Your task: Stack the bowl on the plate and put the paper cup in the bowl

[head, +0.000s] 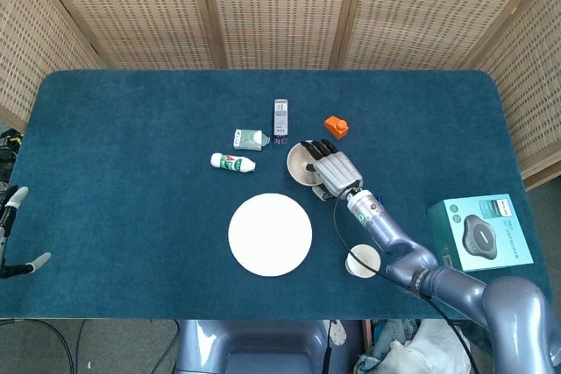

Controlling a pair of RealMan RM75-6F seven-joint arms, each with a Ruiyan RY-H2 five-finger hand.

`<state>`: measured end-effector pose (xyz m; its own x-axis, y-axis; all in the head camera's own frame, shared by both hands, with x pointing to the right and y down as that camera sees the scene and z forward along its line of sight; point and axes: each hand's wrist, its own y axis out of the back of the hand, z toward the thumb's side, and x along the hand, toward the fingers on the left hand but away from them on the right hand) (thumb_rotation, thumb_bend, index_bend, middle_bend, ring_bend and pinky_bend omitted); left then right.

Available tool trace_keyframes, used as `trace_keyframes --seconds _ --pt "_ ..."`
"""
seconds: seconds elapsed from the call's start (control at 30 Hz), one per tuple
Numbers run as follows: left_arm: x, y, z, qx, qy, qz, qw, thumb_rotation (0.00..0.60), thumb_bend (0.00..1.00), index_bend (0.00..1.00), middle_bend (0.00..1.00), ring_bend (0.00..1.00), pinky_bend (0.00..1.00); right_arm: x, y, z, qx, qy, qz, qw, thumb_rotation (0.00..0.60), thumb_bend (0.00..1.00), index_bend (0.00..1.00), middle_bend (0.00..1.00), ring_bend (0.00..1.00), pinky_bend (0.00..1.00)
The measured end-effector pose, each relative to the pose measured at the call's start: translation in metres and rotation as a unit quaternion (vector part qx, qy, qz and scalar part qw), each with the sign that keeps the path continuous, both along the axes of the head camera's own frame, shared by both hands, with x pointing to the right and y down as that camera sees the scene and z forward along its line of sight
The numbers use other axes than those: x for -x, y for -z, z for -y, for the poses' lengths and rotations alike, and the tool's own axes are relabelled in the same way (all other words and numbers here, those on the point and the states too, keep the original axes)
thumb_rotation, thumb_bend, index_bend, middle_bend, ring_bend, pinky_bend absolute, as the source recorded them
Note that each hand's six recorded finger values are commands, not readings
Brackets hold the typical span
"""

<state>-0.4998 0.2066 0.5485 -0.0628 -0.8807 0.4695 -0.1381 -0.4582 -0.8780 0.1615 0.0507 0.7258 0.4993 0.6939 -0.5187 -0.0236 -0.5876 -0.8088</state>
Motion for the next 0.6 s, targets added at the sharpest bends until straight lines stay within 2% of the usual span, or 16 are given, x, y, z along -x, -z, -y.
trace_keyframes --seconds 0.27,0.43,0.6 --pt "-0.003 0.002 -0.001 -0.002 -0.006 -0.004 1.0000 0.600 0.00 0.00 0.00 0.00 0.00 0.018 0.046 -0.010 -0.022 0.045 0.053 0.9973 0.600 0.43 0.65 0.00 0.00 0.00" --pt "-0.006 0.004 -0.002 -0.005 -0.011 -0.009 0.9999 0.600 0.00 0.00 0.00 0.00 0.00 0.041 0.074 -0.035 -0.019 0.095 0.083 0.9918 0.600 0.43 0.65 0.00 0.00 0.00" --pt "-0.005 0.007 -0.003 -0.008 -0.012 -0.013 0.9998 0.600 0.00 0.00 0.00 0.00 0.00 0.063 0.088 -0.063 -0.020 0.154 0.081 0.9845 0.600 0.43 0.65 0.00 0.00 0.00"
